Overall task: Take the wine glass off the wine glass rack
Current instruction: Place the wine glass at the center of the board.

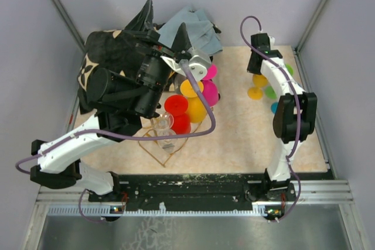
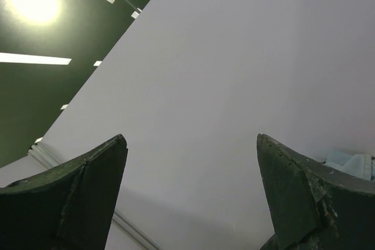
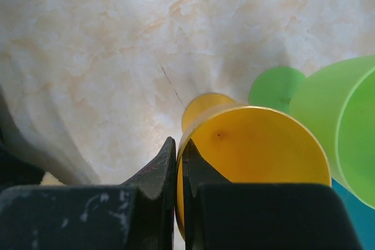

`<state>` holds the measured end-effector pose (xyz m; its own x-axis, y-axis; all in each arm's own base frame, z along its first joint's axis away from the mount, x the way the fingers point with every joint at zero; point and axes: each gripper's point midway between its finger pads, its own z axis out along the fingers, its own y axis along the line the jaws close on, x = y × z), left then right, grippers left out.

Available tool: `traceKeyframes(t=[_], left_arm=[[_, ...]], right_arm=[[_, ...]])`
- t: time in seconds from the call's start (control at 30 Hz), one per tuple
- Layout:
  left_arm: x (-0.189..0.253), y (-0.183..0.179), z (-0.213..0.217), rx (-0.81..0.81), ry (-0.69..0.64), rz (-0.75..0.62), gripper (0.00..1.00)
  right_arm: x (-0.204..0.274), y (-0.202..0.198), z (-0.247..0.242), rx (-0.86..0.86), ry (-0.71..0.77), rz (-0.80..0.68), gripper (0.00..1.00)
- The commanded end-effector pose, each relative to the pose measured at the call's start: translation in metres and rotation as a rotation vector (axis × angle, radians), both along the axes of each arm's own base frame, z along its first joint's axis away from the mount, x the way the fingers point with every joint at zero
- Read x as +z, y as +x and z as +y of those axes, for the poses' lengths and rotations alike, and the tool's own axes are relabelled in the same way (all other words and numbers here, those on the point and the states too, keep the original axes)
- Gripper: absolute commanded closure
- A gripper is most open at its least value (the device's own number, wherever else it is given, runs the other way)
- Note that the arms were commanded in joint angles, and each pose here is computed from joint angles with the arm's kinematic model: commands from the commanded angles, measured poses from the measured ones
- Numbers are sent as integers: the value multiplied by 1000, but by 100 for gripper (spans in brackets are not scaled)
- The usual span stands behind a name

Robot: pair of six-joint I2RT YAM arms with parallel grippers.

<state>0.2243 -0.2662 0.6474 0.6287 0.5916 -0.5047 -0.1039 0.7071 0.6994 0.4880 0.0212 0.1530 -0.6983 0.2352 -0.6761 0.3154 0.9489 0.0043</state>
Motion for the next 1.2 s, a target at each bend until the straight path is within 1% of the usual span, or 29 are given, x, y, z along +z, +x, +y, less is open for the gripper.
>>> traceKeyframes(t=[0.0, 0.1, 0.17, 0.27, 0.37, 0.43, 0.63, 0.73, 0.8, 0.83, 0.87, 0.97, 1.07, 1.17], left_arm=[[7, -1, 12, 17, -33, 7, 4], [6, -1, 12, 18, -34, 8, 4], [6, -1, 12, 17, -36, 9, 4], [5, -1, 13, 17, -41, 12, 3], [5, -1, 12, 13, -45, 16, 3], [4, -1, 11, 8, -45, 16, 3], [6, -1, 6, -8, -46, 3, 3], [18, -3, 9, -10, -77, -16, 2], [30, 5, 13, -6, -110, 4, 2], [37, 13, 17, 0, -128, 13, 2], [40, 23, 20, 6, -138, 25, 2], [44, 62, 39, 34, -190, 77, 2], [32, 92, 50, 40, -200, 122, 1], [6, 128, 63, 47, -223, 209, 2]], right_arm=[[9, 8, -9, -23, -4, -50, 100], [15, 10, -9, -18, -3, -63, 99], [23, 12, -7, -6, 2, -74, 84], [40, 13, -5, 10, 10, -97, 59], [61, 11, -4, 24, 10, -130, 43], [73, 10, -3, 39, 13, -150, 36], [111, -2, 2, 70, 36, -207, 27], [138, -12, 3, 79, 49, -256, 23], [160, -21, 2, 80, 53, -295, 19], [167, -25, 2, 81, 54, -308, 17], [187, -36, 1, 83, 58, -349, 14], [215, -59, 1, 87, 71, -405, 11], [241, -86, -1, 89, 84, -460, 10], [256, -109, -2, 89, 96, -494, 10]])
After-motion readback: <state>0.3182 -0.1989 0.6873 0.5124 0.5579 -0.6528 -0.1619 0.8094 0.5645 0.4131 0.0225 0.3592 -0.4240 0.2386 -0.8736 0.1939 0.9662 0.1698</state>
